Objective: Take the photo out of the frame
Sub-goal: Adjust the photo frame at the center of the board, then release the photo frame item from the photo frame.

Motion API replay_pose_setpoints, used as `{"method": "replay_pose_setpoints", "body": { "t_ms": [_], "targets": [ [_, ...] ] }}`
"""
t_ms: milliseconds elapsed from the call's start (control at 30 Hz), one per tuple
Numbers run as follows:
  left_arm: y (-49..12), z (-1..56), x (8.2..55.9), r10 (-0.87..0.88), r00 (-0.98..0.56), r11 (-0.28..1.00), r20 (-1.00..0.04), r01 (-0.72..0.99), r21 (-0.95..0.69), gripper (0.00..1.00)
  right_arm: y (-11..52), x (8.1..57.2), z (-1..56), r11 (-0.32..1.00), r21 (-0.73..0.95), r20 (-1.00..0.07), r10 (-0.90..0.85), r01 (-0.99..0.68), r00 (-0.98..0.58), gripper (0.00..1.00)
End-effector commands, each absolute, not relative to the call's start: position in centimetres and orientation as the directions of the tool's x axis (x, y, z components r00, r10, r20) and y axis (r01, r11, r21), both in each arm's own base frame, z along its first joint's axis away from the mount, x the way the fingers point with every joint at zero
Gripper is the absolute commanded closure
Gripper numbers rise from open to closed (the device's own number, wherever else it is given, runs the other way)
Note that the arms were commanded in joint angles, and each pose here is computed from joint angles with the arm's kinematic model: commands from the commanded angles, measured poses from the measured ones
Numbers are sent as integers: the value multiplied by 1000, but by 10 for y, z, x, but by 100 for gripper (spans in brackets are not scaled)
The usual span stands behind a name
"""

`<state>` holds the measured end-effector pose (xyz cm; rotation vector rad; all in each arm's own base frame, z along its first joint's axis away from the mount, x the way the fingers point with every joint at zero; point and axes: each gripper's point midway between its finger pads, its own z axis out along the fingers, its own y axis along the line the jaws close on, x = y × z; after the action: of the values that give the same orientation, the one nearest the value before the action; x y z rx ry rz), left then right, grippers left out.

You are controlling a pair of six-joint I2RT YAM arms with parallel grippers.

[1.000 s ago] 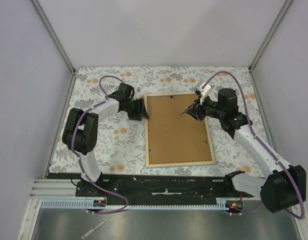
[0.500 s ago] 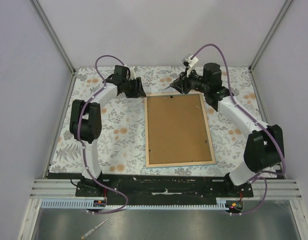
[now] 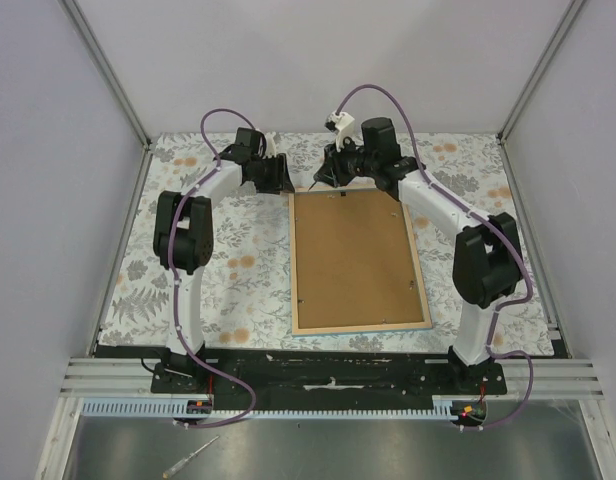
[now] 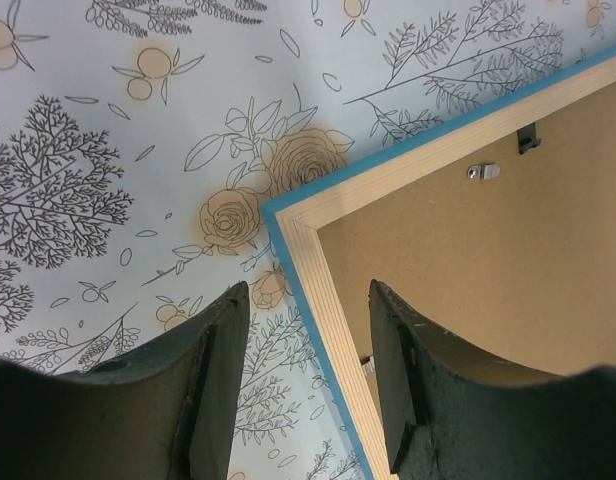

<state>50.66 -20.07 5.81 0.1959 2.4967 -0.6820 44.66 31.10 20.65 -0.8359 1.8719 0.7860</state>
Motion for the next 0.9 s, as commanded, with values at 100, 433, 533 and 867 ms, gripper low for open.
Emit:
{"method": "replay_pose_setpoints", "body": {
  "t_ms": [100,433,533,867],
  "targets": [
    [-207,57,513,98,-810,841,-578,378,-388,43,318,455,200,562,215,-889,-227,-799,-398,100],
    [-207,33,504,114,-832,863,-543,354,-361,44,332,459,182,552,277,-852,-238,-787,-467,100],
    [-214,31,500,112,-838,864,-534,348,-364,45,336,462,171,558,294,-833,-248,-776,-495,100],
    [-214,22,490,78,-863,875,-500,300,-380,48,343,464,153,570,356,-785,-249,-741,-568,100]
  ]
}}
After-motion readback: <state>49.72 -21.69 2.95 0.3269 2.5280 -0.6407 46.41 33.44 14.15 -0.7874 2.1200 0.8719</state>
